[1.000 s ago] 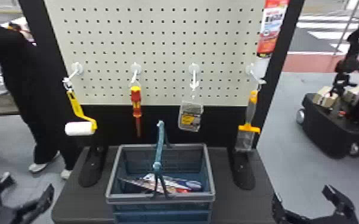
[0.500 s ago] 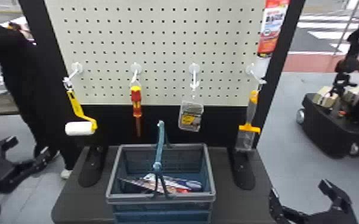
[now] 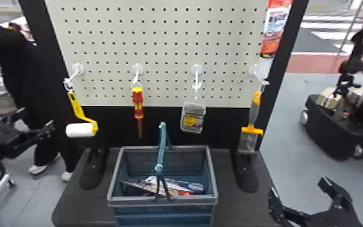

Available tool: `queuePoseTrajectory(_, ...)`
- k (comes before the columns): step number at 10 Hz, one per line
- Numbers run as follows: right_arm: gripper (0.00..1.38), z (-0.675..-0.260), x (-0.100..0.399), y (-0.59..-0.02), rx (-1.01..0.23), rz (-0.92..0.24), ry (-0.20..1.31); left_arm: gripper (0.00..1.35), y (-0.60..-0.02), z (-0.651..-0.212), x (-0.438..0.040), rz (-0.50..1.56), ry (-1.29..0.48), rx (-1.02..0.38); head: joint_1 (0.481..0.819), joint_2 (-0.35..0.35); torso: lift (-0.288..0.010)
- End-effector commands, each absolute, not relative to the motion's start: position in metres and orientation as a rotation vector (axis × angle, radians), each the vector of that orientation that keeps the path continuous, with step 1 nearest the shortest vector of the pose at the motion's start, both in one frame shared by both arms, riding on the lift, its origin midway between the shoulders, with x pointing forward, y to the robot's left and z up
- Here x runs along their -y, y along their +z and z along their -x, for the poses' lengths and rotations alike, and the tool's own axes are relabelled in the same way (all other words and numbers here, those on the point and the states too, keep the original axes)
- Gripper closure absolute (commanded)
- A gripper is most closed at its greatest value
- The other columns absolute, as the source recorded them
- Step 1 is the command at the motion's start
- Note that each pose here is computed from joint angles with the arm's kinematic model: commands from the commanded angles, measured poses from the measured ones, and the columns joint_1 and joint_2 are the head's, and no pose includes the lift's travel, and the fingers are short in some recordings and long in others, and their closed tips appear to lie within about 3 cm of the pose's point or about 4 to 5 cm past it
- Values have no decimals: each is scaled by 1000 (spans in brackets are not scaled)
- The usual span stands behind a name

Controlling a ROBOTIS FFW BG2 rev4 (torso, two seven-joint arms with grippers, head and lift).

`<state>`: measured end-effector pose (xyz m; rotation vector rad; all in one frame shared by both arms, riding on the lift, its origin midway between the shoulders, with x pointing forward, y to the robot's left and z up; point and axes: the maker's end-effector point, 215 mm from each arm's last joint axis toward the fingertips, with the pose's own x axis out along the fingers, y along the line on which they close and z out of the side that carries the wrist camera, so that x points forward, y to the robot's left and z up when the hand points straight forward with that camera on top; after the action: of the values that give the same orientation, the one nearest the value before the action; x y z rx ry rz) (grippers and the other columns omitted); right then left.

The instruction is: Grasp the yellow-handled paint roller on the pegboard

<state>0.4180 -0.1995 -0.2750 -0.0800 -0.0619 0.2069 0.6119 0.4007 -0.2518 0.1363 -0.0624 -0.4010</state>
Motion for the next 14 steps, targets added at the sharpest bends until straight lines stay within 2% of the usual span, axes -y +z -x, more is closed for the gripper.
queuePoseTrajectory(1,125,-418,194,-274,63,74,218,219,-237,-632,-390,-147,-449,46,549,0,-100)
queuePoseTrajectory(7,125,-420,183,-273,68,72,254,223,-258,-658,-358,-30,-597,-48,549,0,-100)
queuePoseTrajectory(9,125,-420,178,-274,67,74,268,282,-264,-660,-353,-2,-614,-56,549,0,-100)
queuePoseTrajectory(10,125,-420,175,-274,67,75,277,355,-263,-664,-346,9,-625,-53,549,0,-100)
queuePoseTrajectory(12,125,-423,167,-274,71,78,308,785,-264,-672,-335,4,-642,-77,549,0,-100)
queuePoseTrajectory(13,125,-423,167,-276,66,77,311,831,-265,-674,-329,4,-649,-88,549,0,-100)
queuePoseTrajectory(14,125,-423,166,-277,63,77,313,980,-266,-675,-327,5,-652,-94,549,0,-100)
